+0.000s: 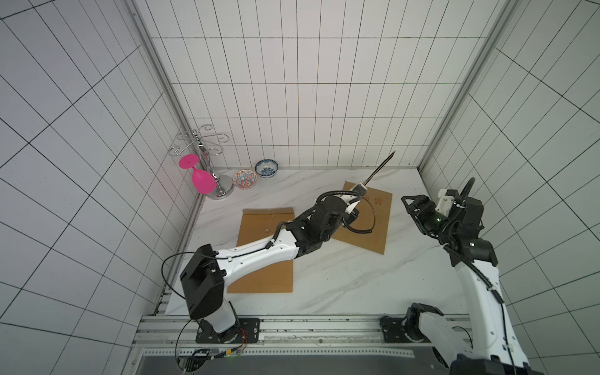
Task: Open the file bag
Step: Pick up the file bag from the file bag.
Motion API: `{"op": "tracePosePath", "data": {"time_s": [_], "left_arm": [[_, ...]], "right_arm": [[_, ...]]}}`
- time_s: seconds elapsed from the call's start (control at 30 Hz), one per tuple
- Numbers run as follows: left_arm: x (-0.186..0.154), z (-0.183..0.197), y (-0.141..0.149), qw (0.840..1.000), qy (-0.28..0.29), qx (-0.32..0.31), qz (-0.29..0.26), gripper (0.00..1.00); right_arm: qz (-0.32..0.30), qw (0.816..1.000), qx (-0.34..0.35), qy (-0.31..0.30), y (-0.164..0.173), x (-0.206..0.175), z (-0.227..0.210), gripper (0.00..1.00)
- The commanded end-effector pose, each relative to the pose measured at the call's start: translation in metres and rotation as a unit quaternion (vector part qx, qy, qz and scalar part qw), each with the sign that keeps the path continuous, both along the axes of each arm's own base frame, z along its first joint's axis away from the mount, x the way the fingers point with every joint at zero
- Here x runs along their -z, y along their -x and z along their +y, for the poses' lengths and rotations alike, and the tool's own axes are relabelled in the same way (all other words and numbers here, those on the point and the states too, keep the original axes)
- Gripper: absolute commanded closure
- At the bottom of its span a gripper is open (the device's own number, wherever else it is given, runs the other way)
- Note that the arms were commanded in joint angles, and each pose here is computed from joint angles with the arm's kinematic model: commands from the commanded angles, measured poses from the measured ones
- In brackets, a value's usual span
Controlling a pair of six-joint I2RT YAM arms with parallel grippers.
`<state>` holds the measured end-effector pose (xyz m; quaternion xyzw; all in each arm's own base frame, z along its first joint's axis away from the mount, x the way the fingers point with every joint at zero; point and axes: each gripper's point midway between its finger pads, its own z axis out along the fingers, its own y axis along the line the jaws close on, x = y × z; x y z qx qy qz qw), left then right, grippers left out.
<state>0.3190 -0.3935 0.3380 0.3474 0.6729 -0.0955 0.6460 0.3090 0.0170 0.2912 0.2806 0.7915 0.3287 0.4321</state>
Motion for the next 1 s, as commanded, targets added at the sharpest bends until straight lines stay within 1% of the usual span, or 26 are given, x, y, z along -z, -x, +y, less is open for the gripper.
{"op": "tracePosePath", "data": {"time_s": [0.0,0.07,0.23,0.27,0.33,0.4,0.53,0.63,0.7,0.77,0.87,0.97], "left_arm": [[-0.035,0.009,0.015,0.999,0.034,0.014,-0.017,1.0],[-0.057,0.021,0.02,0.999,0.047,0.011,-0.026,1.0],[-0.117,0.055,0.033,0.993,0.109,0.023,-0.046,1.0],[-0.129,0.062,0.037,0.991,0.121,0.026,-0.052,1.0],[-0.152,0.074,0.045,0.987,0.142,0.036,-0.062,1.0],[-0.173,0.086,0.053,0.983,0.163,0.048,-0.068,1.0],[-0.208,0.108,0.068,0.975,0.199,0.053,-0.08,1.0],[-0.232,0.126,0.079,0.969,0.226,0.053,-0.088,1.0],[-0.247,0.138,0.087,0.963,0.246,0.054,-0.095,1.0],[-0.26,0.146,0.096,0.958,0.262,0.067,-0.1,1.0],[-0.274,0.157,0.109,0.948,0.288,0.084,-0.108,1.0],[-0.285,0.167,0.123,0.935,0.317,0.107,-0.117,1.0]], "right_arm": [[-0.055,0.997,-0.011,0.056,-0.001,-0.03,-0.004,0.18],[-0.078,0.995,-0.038,0.05,-0.005,-0.037,0.004,0.18],[-0.14,0.985,-0.099,0.013,-0.014,-0.06,0.028,0.12],[-0.159,0.982,-0.106,0.01,-0.015,-0.067,0.032,0.09],[-0.191,0.974,-0.125,-0.001,-0.018,-0.079,0.042,0.07],[-0.219,0.965,-0.142,-0.016,-0.022,-0.094,0.052,0.05],[-0.281,0.946,-0.16,-0.03,-0.024,-0.13,0.069,0.04],[-0.331,0.927,-0.173,-0.03,-0.024,-0.163,0.079,0.03],[-0.353,0.916,-0.186,-0.041,-0.024,-0.183,0.086,0.0],[-0.376,0.904,-0.196,-0.054,-0.025,-0.201,0.091,0.01],[-0.414,0.879,-0.227,-0.063,-0.02,-0.227,0.106,0.01],[-0.45,0.843,-0.282,-0.083,-0.006,-0.254,0.127,0.01]]}}
